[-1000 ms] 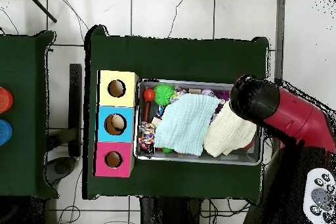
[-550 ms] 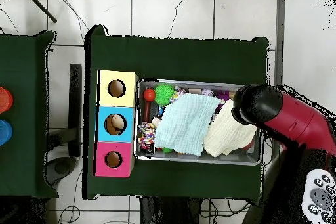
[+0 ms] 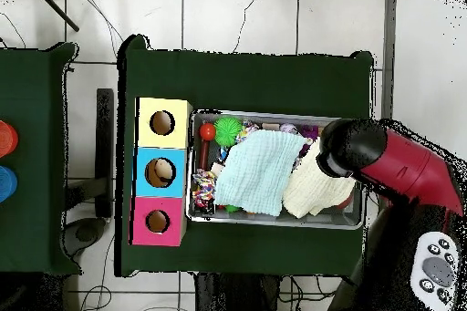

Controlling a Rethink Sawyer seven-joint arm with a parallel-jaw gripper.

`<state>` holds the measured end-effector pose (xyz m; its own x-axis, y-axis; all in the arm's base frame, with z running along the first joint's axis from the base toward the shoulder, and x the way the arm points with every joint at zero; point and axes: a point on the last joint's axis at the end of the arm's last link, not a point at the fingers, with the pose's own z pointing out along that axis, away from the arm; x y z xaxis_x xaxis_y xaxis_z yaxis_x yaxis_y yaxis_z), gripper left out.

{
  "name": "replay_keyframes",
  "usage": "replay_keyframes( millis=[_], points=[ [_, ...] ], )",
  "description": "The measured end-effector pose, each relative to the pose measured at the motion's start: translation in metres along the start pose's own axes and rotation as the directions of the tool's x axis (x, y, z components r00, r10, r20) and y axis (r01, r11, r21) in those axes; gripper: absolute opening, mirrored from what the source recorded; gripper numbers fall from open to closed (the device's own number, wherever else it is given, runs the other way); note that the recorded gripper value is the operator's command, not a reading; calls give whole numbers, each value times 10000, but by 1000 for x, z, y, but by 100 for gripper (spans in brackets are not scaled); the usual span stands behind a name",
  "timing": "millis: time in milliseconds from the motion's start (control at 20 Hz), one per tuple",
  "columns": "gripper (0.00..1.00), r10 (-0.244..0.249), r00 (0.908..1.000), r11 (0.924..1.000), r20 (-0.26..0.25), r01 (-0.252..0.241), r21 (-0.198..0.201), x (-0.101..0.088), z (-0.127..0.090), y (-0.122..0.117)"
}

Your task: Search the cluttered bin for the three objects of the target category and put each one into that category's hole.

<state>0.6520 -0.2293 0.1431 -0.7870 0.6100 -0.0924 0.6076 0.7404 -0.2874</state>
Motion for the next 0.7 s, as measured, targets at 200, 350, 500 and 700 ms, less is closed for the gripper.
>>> replay_keyframes(
  millis=[200,350,500,700],
  points=[
    [100,-57,9999,10000,-86,57,45,3,8,3],
    [100,-90,9998,9999,-201,92,107,6,16,3],
    [100,-130,9993,9998,-346,136,174,10,25,4],
    [100,-196,9987,9995,-467,208,254,14,40,6]
  ],
)
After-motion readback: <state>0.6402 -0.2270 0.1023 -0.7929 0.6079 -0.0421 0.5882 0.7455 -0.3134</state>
